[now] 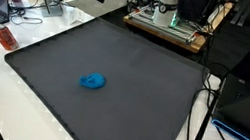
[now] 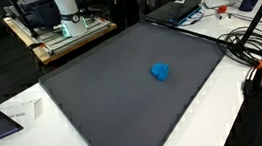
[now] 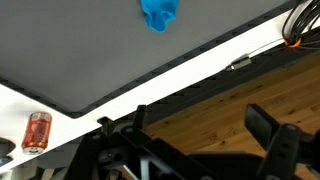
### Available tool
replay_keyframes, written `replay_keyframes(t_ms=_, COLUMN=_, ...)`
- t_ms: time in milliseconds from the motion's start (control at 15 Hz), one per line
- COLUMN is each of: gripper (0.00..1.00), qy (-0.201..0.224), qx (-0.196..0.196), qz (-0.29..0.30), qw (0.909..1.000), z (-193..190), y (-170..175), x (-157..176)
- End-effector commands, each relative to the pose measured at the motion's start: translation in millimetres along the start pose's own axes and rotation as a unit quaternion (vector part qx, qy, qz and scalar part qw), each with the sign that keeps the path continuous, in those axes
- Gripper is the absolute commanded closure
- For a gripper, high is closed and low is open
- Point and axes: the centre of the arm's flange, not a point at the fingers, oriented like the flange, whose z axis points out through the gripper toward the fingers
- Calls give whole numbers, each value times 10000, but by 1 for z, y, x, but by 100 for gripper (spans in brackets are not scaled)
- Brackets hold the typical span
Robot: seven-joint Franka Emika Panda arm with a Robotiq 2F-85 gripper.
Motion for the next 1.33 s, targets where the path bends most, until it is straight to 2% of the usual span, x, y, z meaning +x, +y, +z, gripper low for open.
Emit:
replay_keyframes(t_ms=0, gripper=0, qy=-481, qx=227, qz=32, qw=9986, z=29, y=-3, x=28)
replay_keyframes(t_ms=333, gripper=0, qy=-1045, qx=294, qz=154, qw=9940, z=64, y=-1, x=35)
replay_keyframes(t_ms=800, gripper=0, qy=-1709, qx=-126, qz=316, qw=9847, z=104, y=12, x=37)
replay_keyframes(t_ms=1000, gripper=0, qy=-1895, qx=-244, qz=327, qw=9810, z=123, y=14, x=29)
replay_keyframes(t_ms=1267, gripper=0, qy=-1892, qx=-440, qz=392, qw=9802, z=140, y=13, x=12)
